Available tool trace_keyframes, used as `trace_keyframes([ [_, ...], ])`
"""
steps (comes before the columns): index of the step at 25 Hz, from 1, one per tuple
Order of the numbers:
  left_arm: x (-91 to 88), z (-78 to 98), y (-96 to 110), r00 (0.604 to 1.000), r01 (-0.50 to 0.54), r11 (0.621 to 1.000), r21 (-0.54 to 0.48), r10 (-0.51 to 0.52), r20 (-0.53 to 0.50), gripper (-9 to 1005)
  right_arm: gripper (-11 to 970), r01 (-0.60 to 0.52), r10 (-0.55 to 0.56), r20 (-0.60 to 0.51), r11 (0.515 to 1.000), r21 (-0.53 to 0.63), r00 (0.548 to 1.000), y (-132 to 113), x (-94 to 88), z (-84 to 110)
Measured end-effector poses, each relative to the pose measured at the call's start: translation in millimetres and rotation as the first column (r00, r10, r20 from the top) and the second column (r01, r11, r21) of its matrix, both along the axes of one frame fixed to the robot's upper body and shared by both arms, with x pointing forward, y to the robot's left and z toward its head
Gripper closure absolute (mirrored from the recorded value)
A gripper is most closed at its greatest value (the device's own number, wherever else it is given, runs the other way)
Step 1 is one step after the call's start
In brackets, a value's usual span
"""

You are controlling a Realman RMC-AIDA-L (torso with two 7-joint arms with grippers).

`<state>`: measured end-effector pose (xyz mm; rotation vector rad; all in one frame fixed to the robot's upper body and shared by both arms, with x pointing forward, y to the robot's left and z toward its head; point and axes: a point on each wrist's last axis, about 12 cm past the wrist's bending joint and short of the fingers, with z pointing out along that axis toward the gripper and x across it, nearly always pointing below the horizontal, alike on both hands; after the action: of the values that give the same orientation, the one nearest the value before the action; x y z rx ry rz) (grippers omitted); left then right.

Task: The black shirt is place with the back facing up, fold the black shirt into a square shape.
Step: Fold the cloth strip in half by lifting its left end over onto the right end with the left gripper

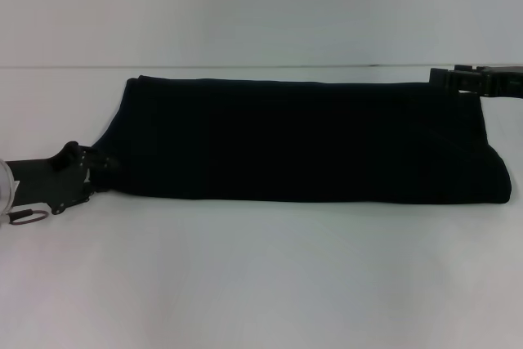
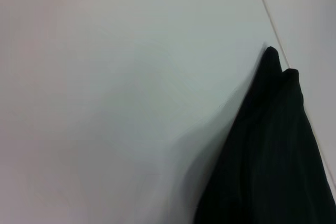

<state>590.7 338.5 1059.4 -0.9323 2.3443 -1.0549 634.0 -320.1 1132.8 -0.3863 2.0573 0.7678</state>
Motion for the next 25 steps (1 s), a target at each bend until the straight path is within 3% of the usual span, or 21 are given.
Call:
trace_keyframes([
  [6, 0.9, 0.2, -1, 1.000, 0.003, 1.000, 0.006, -0.003, 0.001, 487, 299, -0.003, 0.003, 0.000, 1.000, -0.001, 1.000, 1, 0.1, -0.3],
  [9, 0.9, 0.1, -1, 1.000, 0.006, 1.000, 0.008, -0.006, 0.003, 733, 299, -0.003, 0.003, -0.001, 1.000, 0.000, 1.000, 1, -0.2, -0.8],
  [14, 0.9, 0.2, -1, 0.999, 0.029, 0.999, 0.029, -0.030, 0.030, 955, 299, -0.001, 0.001, -0.002, 1.000, -0.001, 1.000, 0, -1.2, -1.8],
  [20, -8.2, -4.6, 0, 0.989, 0.050, 0.998, 0.036, -0.054, 0.139, 967, 300, 0.002, -0.002, -0.001, 1.000, -0.004, 1.000, -1, -1.9, -2.8],
  [25, -28.0, -3.3, 18, 0.970, 0.069, 0.996, 0.055, -0.080, 0.230, 967, 301, 0.022, -0.022, 0.006, 1.000, 0.010, 1.000, -3, -0.1, -0.5],
])
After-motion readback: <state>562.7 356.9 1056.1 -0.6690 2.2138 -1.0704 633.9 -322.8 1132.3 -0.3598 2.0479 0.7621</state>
